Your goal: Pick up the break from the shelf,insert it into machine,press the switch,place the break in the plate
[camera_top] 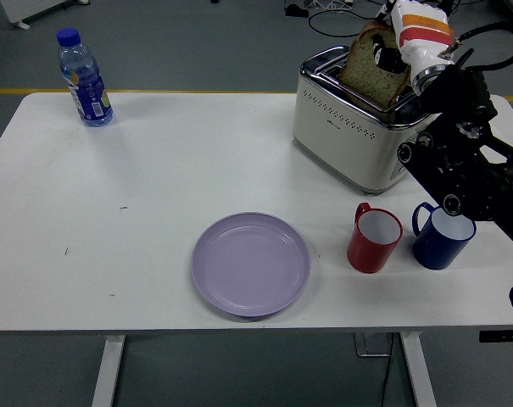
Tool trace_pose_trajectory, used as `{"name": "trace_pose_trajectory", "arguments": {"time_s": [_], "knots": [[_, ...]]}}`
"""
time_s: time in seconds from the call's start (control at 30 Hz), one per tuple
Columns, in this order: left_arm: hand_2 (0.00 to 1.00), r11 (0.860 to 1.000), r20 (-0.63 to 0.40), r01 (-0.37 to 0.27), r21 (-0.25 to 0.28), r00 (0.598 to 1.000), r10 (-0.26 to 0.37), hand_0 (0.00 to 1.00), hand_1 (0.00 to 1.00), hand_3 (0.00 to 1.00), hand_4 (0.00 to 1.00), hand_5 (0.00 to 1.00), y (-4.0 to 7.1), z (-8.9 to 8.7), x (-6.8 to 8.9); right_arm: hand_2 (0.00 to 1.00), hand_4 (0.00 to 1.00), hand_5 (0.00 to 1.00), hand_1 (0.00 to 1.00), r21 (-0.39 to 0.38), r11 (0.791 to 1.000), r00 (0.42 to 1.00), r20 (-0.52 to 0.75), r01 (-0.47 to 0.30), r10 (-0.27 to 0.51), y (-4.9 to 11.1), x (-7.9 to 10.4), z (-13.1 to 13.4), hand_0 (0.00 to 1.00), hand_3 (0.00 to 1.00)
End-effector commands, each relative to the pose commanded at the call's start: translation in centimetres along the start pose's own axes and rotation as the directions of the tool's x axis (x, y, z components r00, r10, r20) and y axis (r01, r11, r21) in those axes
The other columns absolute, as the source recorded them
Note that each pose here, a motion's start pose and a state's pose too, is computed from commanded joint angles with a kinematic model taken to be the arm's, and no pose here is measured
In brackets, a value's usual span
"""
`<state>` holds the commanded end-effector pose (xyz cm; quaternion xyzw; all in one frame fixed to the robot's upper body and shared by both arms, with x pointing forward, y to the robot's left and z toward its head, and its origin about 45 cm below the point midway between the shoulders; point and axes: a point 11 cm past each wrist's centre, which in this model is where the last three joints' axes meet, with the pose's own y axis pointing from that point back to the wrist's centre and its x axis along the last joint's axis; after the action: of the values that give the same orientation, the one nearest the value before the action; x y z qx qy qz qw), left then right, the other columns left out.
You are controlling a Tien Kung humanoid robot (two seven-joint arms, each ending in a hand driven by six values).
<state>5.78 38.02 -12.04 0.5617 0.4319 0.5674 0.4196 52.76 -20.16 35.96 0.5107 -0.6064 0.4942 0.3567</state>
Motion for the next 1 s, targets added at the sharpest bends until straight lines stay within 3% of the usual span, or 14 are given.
{"name": "trace_pose_trajectory", "arguments": {"time_s": [0.13, 0.17, 0.33, 0.37, 0.87, 1.0], "knots": [[0.737, 1.000, 0.014, -0.001, -0.001, 1.000, 0.001, 0.670, 0.612, 0.709, 0.538, 0.998, 0.0, 0.1, 0.0, 0.516, 0.523, 0.006, 0.418, -0.006, 0.999, 0.998, -0.037, 0.051, -0.051, 0.0, -0.5, 0.1, 0.288, 0.547], [0.737, 1.000, 0.021, -0.001, -0.002, 1.000, 0.001, 0.670, 0.609, 0.709, 0.537, 0.998, 0.0, 0.1, 0.0, 0.727, 0.658, 0.060, 0.641, -0.003, 0.998, 0.997, -0.043, 0.059, -0.059, 0.0, -0.6, 0.0, 0.630, 0.753], [0.737, 1.000, 0.027, -0.002, -0.003, 1.000, 0.002, 0.670, 0.609, 0.709, 0.537, 0.998, 0.0, 0.1, 0.0, 0.727, 0.658, 0.060, 0.641, 0.011, 0.997, 0.997, -0.042, 0.072, -0.071, -0.2, -0.4, -0.4, 0.630, 0.753], [0.736, 1.000, 0.027, -0.002, -0.003, 1.000, 0.002, 0.669, 0.608, 0.709, 0.537, 0.998, 0.0, 0.1, 0.0, 0.890, 0.748, 0.111, 0.758, 0.012, 0.997, 0.997, -0.040, 0.071, -0.070, -0.2, -0.4, -0.4, 0.793, 0.896], [0.736, 1.000, 0.022, -0.001, 0.000, 1.000, 0.001, 0.670, 0.607, 0.708, 0.537, 0.998, 0.0, 0.0, 0.0, 0.933, 0.780, 0.130, 0.787, 0.016, 0.998, 0.999, 0.010, 0.053, -0.053, -0.1, 0.0, 0.1, 0.827, 0.932], [0.736, 1.000, 0.025, 0.000, 0.003, 1.000, 0.000, 0.669, 0.607, 0.708, 0.537, 0.998, 0.0, -0.2, -0.1, 0.888, 0.758, 0.150, 0.761, 0.019, 1.000, 0.998, 0.067, 0.001, -0.002, 0.2, 1.0, 0.7, 0.808, 0.892]]}}
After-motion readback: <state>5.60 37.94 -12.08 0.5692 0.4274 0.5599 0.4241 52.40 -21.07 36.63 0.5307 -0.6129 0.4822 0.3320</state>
